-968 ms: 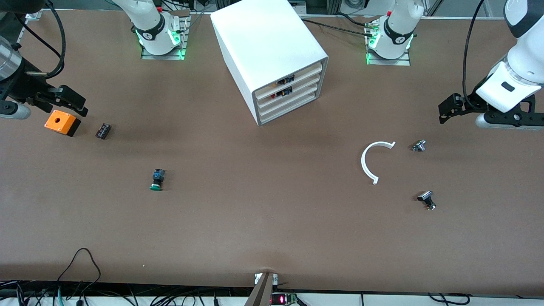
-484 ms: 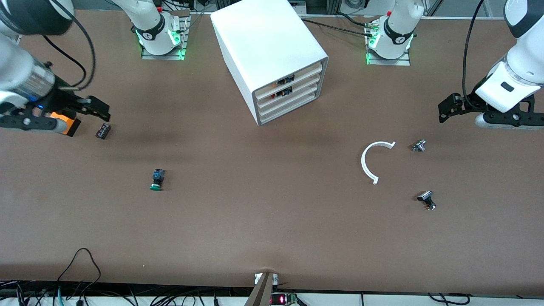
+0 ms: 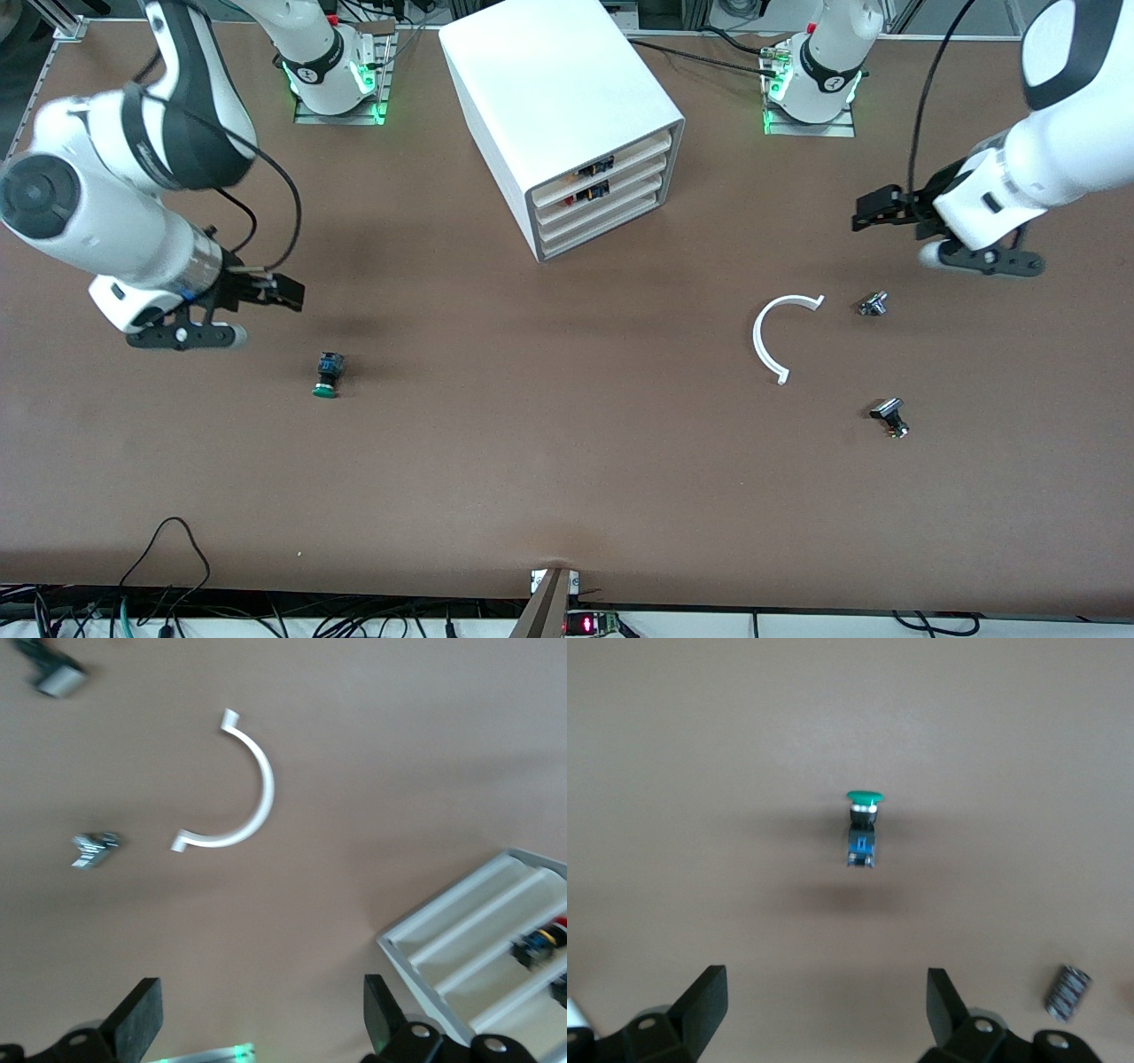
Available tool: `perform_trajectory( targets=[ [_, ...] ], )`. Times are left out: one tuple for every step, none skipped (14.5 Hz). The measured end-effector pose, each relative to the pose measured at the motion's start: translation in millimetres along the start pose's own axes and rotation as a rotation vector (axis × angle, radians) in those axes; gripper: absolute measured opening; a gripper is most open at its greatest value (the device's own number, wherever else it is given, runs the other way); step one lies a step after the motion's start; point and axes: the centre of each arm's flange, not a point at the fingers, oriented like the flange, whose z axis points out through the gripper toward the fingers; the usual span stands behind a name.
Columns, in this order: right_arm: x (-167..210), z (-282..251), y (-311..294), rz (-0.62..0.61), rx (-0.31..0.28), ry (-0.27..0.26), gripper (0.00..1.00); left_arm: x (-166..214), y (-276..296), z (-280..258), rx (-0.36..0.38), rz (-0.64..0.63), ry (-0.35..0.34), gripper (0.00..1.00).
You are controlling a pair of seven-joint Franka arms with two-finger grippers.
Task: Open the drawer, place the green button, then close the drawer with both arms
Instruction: 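Grasp the green button with the right gripper while the left gripper grips the handle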
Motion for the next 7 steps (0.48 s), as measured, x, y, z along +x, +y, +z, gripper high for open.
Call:
perform_trajectory(
  targets=[
    [3.3, 21.9, 1.9, 0.002, 0.000, 0.014, 1.00, 6.4, 8.8, 17.7, -0.059, 0.033, -0.041, 1.00],
    [4.9, 42.3, 3.7, -0.001, -0.006, 0.031, 1.00, 13.2, 15.5, 37.0, -0.129, 0.070, -0.084, 1.00],
    [5.6, 61.8, 6.3, -0.006, -0.016, 0.049, 1.00, 20.8, 19.5, 56.2, -0.204, 0.109, -0.118, 1.00],
    [6.0, 81.9, 9.6, -0.009, -0.021, 0.064, 1.00, 28.5, 21.2, 75.7, -0.283, 0.153, -0.144, 1.00],
    [6.2, 101.8, 13.0, -0.009, -0.021, 0.079, 1.00, 36.0, 21.2, 95.1, -0.356, 0.198, -0.163, 1.00],
    [5.6, 121.8, 15.2, -0.011, -0.018, 0.093, 1.00, 43.0, 19.9, 113.6, -0.416, 0.239, -0.178, 1.00],
    [4.2, 140.3, 15.7, -0.013, -0.016, 0.100, 1.00, 49.1, 17.7, 130.8, -0.464, 0.275, -0.188, 1.00]
  ],
)
